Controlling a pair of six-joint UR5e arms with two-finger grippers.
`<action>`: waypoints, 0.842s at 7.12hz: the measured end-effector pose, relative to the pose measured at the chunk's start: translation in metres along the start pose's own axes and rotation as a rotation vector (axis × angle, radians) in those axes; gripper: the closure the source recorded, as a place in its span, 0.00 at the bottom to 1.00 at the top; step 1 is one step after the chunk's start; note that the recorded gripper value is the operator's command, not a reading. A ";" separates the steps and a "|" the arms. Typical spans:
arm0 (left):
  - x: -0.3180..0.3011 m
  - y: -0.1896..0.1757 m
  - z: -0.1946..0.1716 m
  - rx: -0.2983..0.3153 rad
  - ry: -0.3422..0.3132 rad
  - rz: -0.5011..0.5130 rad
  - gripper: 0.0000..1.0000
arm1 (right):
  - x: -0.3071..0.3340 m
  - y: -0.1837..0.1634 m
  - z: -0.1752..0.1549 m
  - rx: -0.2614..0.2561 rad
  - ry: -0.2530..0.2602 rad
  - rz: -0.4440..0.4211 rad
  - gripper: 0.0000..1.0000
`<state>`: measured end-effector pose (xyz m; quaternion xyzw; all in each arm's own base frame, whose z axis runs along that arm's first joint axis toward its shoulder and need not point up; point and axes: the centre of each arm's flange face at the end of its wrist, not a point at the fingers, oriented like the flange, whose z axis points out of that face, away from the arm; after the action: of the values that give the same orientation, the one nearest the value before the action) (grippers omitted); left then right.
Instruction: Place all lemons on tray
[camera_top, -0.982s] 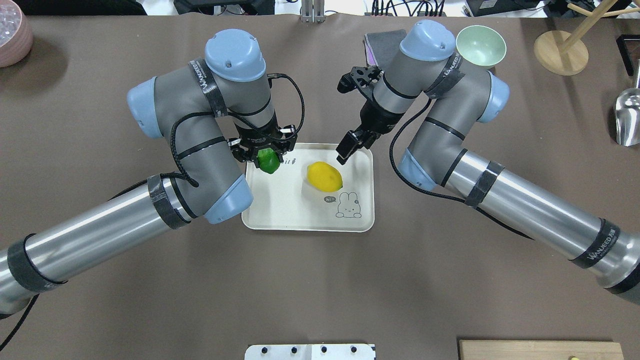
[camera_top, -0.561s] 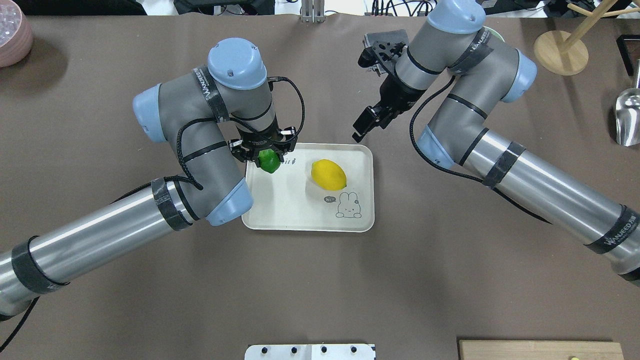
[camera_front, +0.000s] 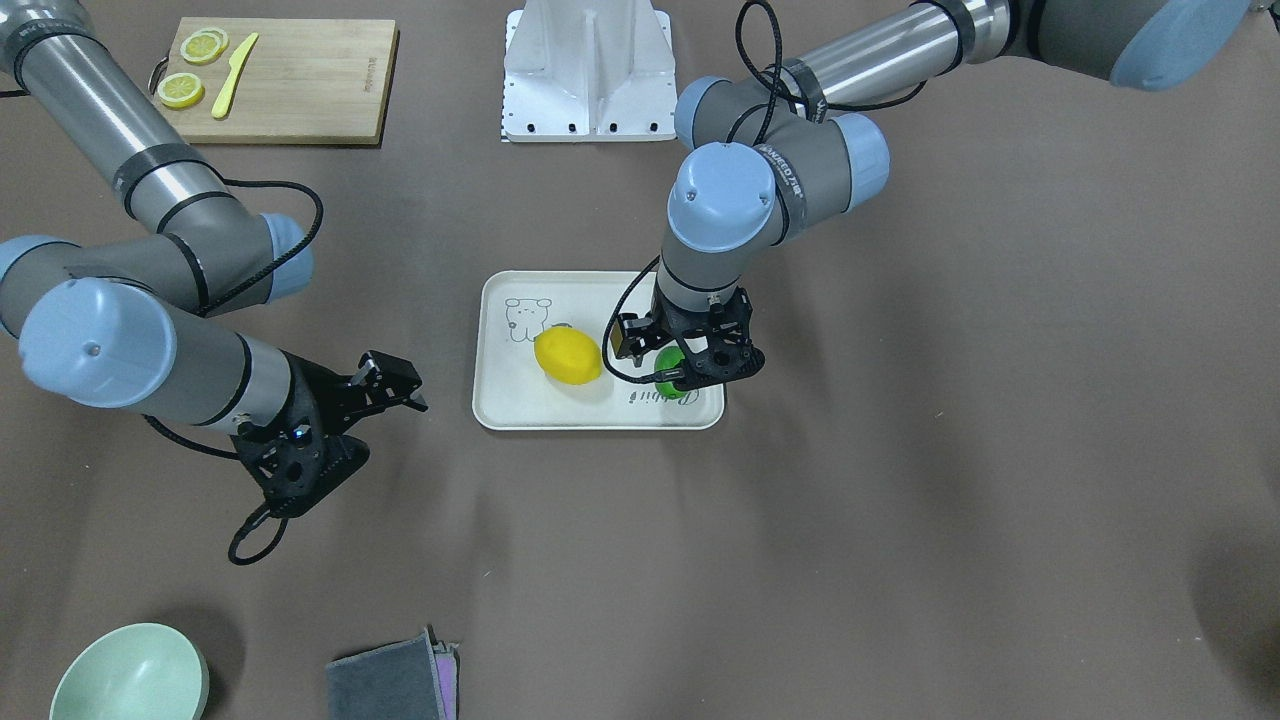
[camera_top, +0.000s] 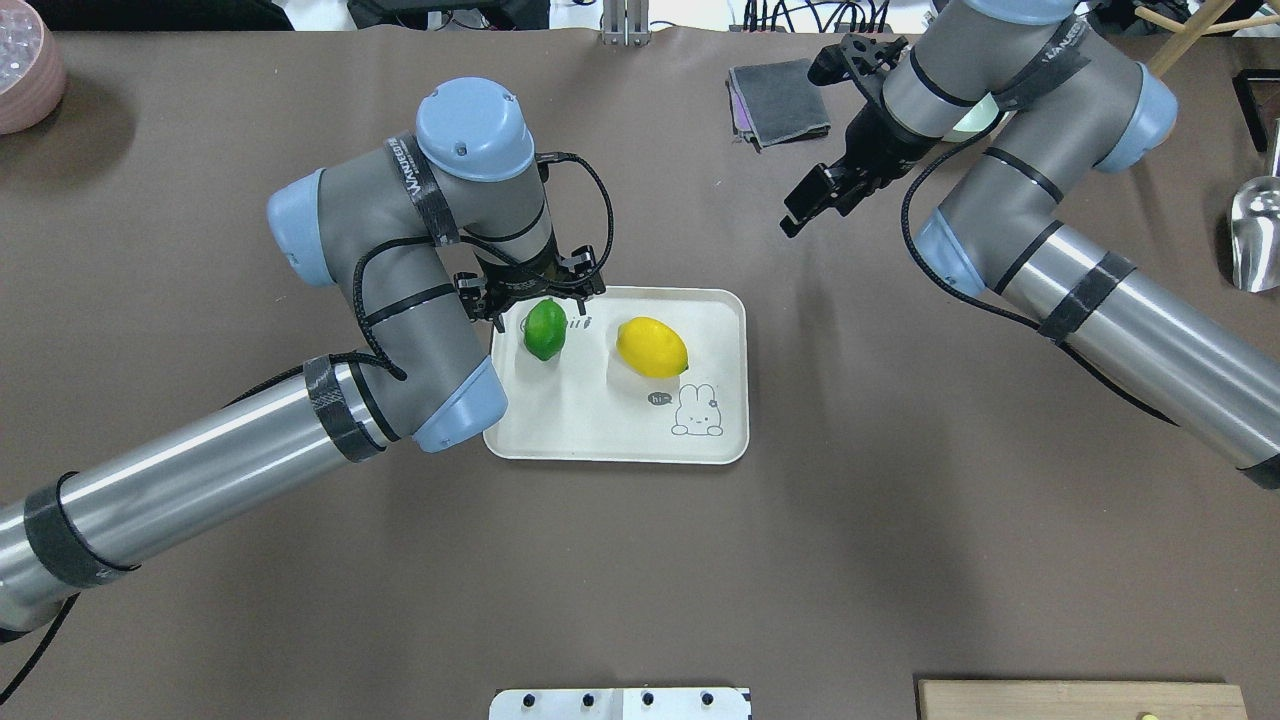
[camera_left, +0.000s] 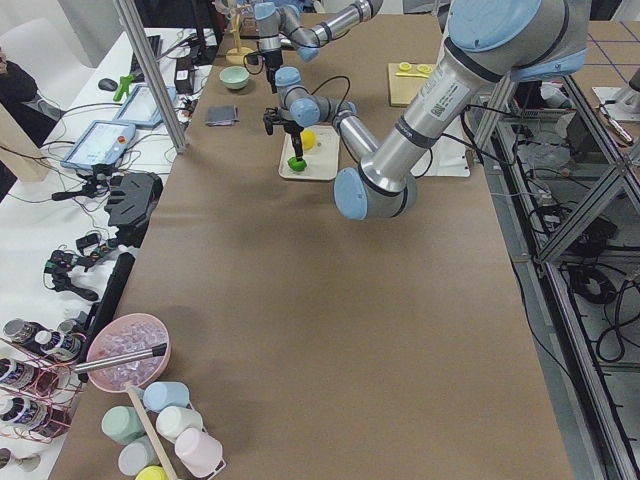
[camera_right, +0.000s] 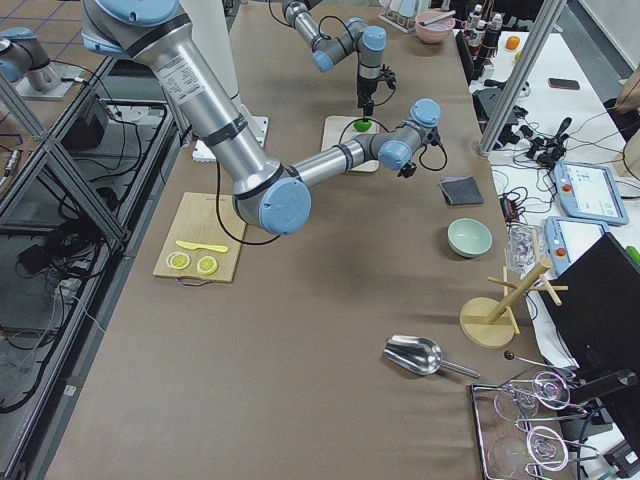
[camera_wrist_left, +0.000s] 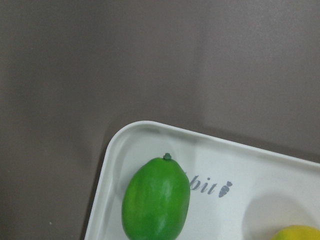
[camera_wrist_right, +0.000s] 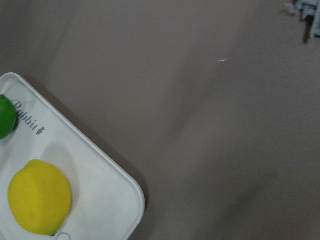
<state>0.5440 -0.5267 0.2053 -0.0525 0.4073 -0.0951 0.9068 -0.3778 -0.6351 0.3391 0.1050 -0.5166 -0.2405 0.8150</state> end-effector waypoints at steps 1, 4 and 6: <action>-0.005 -0.002 -0.006 0.004 0.004 -0.001 0.02 | 0.028 0.010 -0.016 0.016 0.023 0.032 0.01; -0.122 -0.073 -0.041 0.025 -0.015 0.059 0.02 | 0.106 0.058 -0.058 0.046 0.078 0.138 0.01; -0.234 -0.136 -0.073 0.018 -0.028 0.086 0.02 | 0.146 0.105 -0.073 0.046 0.107 0.211 0.01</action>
<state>0.3200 -0.6102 0.3509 -0.0281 0.3955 -0.0592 0.9161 -0.2317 -0.6229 0.4665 0.0812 -0.4858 -0.1355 0.8597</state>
